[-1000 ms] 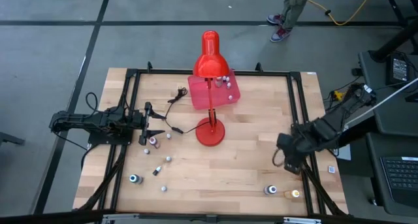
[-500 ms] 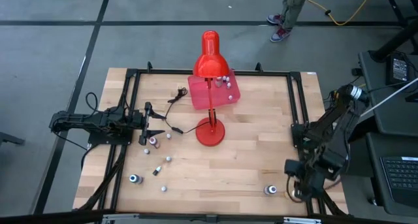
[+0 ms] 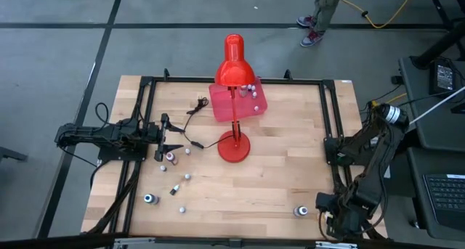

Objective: Pick & Place food coloring
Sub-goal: Put the large yellow food coloring bottle into the red bin

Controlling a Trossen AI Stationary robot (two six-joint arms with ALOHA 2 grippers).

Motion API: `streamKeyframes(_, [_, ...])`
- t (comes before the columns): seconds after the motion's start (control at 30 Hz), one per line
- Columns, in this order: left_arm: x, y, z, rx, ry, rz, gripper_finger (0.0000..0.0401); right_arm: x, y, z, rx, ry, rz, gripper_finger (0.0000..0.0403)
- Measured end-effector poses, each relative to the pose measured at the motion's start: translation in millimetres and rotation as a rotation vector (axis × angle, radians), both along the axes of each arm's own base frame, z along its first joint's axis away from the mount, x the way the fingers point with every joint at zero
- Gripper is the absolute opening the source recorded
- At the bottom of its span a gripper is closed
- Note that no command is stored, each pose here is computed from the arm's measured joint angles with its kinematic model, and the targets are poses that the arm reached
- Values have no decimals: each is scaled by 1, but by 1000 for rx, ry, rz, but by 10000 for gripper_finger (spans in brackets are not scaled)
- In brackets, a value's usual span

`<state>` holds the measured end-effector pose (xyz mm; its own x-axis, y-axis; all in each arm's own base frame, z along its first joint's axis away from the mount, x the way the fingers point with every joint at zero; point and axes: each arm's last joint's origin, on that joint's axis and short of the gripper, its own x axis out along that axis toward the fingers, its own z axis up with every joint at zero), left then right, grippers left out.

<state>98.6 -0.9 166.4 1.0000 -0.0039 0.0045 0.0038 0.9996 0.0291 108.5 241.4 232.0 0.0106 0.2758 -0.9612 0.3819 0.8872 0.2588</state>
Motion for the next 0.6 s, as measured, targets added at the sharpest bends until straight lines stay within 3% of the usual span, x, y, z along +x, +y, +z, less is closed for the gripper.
streamKeyframes(0.23, [0,0,0,0,0,0,273,1,9,-18,-90,-19,30,213])
streamKeyframes(0.6, [0,0,0,0,0,0,272,2,9,-24,-131,-30,28,212])
